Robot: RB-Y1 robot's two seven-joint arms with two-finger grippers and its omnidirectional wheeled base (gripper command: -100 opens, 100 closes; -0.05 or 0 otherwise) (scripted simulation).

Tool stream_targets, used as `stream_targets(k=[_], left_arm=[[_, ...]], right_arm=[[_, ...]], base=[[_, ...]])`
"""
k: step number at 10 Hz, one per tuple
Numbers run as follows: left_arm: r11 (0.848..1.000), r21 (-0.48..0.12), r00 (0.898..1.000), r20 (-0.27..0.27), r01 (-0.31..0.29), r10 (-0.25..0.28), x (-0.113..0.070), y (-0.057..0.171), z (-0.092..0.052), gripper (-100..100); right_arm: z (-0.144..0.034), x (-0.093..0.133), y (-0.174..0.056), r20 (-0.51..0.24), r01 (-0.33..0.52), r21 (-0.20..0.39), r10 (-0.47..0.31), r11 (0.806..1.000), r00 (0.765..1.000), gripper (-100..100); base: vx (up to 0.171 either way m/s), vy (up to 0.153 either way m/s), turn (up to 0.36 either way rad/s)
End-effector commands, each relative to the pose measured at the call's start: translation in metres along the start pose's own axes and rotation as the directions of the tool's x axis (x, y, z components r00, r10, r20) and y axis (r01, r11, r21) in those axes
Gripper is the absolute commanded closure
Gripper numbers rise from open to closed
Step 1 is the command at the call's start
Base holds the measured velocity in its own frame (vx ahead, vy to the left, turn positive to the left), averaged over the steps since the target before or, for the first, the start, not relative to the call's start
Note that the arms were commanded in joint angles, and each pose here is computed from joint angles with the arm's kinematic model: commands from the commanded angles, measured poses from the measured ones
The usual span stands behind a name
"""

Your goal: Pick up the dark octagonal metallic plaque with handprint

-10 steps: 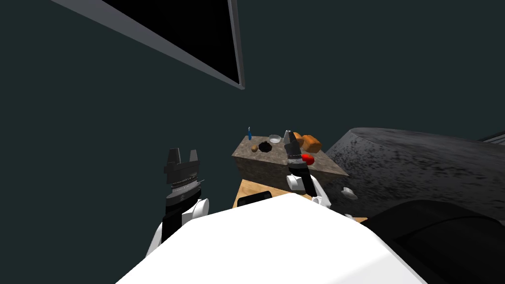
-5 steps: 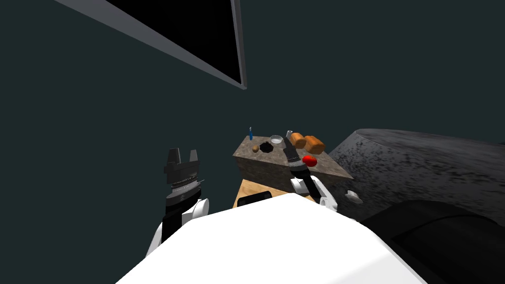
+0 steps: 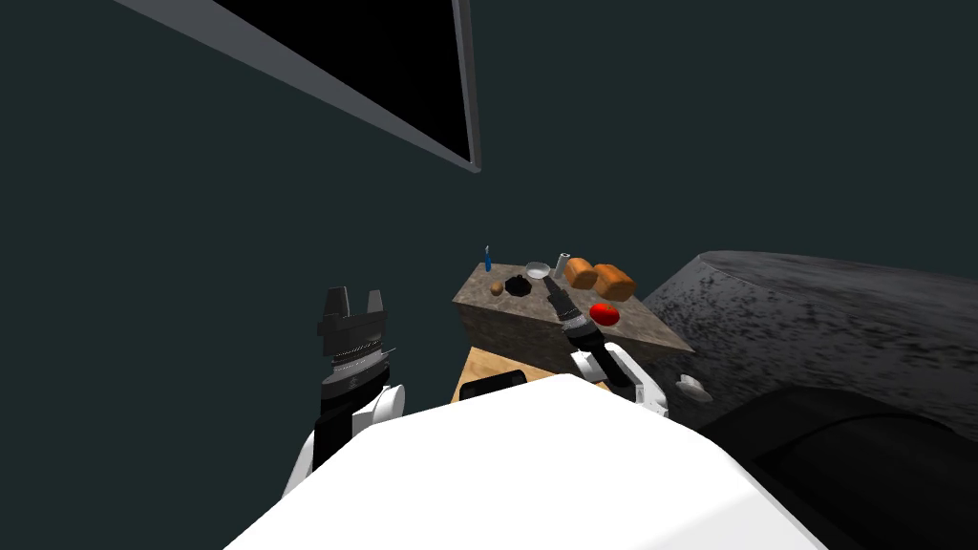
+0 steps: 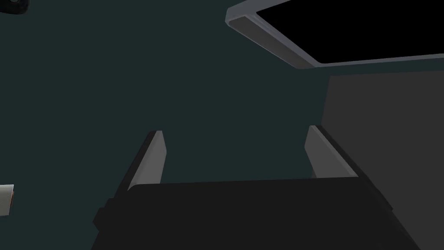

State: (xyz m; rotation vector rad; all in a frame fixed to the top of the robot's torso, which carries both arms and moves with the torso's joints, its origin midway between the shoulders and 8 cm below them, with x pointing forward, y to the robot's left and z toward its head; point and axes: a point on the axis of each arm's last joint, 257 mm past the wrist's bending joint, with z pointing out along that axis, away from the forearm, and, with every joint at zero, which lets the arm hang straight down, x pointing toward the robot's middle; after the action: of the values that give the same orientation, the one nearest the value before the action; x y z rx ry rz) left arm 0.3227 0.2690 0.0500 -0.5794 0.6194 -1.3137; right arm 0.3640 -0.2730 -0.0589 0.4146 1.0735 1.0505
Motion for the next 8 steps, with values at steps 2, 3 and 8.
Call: stream_targets(k=[2,3,8], left_arm=[[1.0,0.0,1.0,0.0,0.0,0.0,0.0,0.0,0.0,0],[1.0,0.0,1.0,0.0,0.0,0.0,0.0,0.0,0.0,0],[1.0,0.0,1.0,0.0,0.0,0.0,0.0,0.0,0.0,0]], right_arm=[[-0.011,0.01,-0.015,-0.08,0.026,0.029,-0.023,0.999,0.997,-100],[-0.022,0.017,-0.029,-0.126,0.036,0.062,-0.028,0.997,0.992,-100],[-0.049,0.031,-0.058,-0.287,0.1,0.11,-0.065,0.989,0.956,-100]], base=[[0.011,0.001,0.045],[0.014,0.001,0.061],[0.011,-0.002,0.05]])
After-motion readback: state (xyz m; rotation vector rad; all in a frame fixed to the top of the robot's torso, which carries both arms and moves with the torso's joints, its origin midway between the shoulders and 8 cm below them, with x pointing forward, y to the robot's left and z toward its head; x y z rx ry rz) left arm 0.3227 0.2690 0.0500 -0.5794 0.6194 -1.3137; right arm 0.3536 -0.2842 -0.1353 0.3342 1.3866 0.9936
